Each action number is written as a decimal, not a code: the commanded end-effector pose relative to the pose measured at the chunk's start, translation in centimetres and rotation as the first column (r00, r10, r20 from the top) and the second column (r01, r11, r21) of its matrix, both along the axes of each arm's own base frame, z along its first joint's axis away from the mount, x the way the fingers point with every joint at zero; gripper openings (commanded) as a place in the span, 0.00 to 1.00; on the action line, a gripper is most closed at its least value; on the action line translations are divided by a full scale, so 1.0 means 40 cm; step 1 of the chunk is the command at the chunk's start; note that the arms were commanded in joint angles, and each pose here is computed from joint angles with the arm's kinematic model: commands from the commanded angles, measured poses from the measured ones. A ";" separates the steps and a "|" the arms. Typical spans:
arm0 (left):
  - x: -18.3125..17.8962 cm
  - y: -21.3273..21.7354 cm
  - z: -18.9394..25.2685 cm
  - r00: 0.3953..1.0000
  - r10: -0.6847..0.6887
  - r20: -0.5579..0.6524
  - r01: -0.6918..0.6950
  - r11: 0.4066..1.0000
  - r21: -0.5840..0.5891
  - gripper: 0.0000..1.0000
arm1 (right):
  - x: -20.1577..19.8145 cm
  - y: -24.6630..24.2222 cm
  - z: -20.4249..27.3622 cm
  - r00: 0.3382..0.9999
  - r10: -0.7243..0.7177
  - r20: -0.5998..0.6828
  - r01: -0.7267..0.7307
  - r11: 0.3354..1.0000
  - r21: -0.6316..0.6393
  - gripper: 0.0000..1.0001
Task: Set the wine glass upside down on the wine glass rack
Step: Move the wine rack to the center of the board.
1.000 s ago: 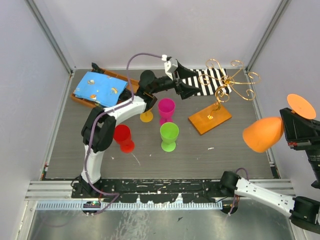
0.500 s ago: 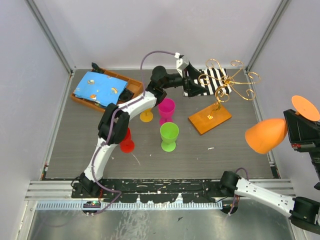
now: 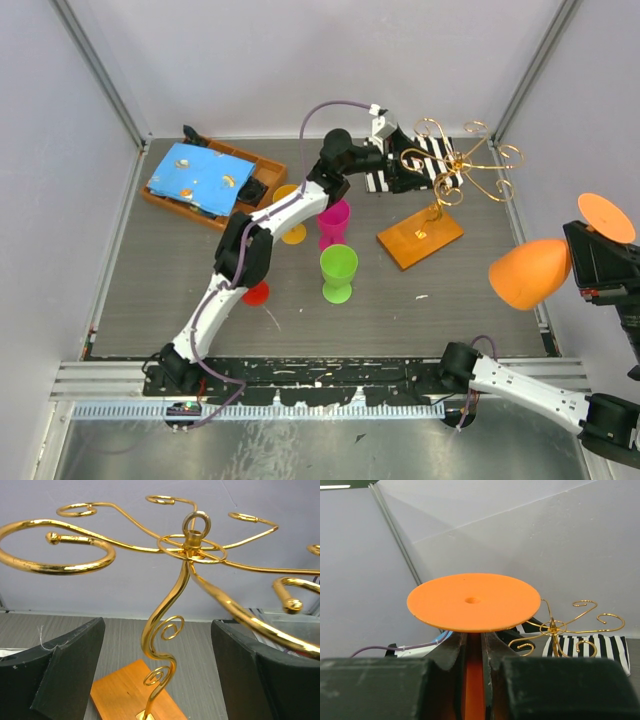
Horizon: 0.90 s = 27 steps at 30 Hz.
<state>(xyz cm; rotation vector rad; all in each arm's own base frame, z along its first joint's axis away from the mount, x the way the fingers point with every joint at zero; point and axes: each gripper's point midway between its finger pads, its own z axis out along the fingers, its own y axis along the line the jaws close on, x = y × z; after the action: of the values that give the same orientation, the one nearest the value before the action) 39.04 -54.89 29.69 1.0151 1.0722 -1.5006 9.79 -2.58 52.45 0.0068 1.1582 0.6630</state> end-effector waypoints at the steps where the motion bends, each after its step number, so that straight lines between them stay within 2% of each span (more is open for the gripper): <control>1: 0.000 -0.028 -0.001 1.000 0.015 0.012 -0.016 1.000 0.016 0.94 | -0.012 -0.023 0.014 1.000 0.001 0.014 -0.002 0.999 0.041 0.01; 8: 0.004 -0.044 -0.029 0.999 0.034 0.022 -0.035 0.998 0.056 0.96 | -0.011 -0.028 0.004 1.000 -0.006 0.005 0.006 0.999 0.045 0.01; 27: -0.016 -0.030 -0.024 1.000 -0.007 -0.012 0.006 0.997 -0.073 0.93 | -0.008 -0.024 -0.003 1.000 -0.001 -0.011 0.002 0.999 0.051 0.01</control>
<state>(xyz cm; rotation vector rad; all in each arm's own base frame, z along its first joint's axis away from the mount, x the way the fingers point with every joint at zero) 38.67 -55.99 29.30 0.9846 1.0454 -1.5200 9.42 -3.43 51.98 0.0358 1.1598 0.6794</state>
